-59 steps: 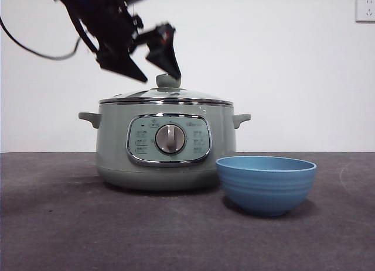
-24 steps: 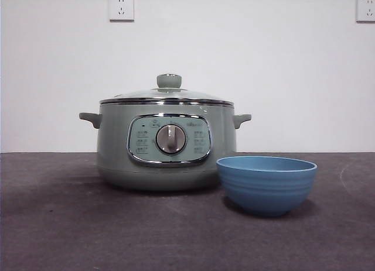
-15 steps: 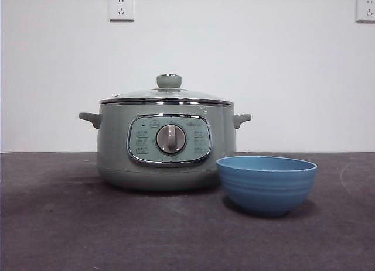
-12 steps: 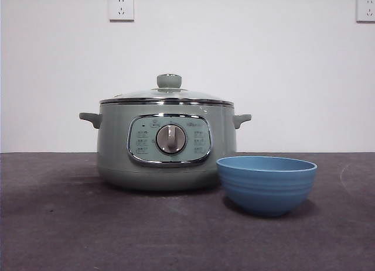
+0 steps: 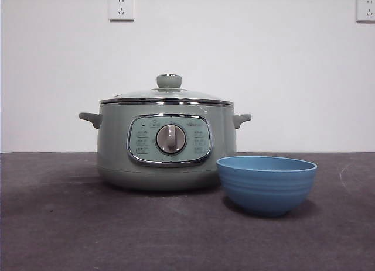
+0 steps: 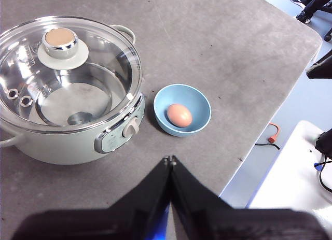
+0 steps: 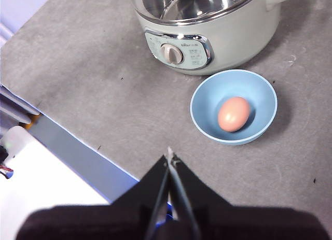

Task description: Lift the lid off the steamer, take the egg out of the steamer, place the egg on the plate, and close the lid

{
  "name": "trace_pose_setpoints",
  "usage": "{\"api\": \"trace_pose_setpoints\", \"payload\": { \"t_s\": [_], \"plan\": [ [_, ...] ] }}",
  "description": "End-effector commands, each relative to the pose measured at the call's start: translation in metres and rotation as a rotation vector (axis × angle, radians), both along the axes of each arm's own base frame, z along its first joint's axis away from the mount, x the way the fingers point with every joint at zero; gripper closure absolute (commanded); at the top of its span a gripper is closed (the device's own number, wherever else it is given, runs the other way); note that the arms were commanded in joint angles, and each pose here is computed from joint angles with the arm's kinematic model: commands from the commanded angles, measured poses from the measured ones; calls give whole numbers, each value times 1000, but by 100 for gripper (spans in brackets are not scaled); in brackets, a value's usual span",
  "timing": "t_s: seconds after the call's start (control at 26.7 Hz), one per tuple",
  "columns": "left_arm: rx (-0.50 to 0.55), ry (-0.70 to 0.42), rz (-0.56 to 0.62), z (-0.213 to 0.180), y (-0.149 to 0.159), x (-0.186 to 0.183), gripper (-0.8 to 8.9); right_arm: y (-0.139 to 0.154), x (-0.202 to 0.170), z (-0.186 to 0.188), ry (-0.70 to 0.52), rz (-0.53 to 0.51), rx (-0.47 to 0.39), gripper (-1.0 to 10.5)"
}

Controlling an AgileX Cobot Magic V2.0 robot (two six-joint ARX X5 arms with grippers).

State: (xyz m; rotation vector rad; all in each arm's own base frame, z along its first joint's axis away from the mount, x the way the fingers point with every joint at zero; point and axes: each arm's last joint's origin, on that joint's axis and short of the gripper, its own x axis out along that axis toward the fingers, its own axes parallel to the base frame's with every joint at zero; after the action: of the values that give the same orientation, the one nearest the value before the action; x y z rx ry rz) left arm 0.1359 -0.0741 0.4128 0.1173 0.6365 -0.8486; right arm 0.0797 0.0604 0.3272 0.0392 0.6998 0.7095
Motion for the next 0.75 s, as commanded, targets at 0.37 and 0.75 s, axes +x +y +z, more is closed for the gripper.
{"api": "trace_pose_setpoints", "payload": {
  "t_s": [0.37, 0.75],
  "plan": [
    [0, -301, 48, 17, 5, 14, 817, 0, 0, 0, -1, -5, 7, 946],
    [-114, -759, 330, 4, 52, 4, 817, 0, 0, 0, -1, -5, 7, 946]
  ]
}}
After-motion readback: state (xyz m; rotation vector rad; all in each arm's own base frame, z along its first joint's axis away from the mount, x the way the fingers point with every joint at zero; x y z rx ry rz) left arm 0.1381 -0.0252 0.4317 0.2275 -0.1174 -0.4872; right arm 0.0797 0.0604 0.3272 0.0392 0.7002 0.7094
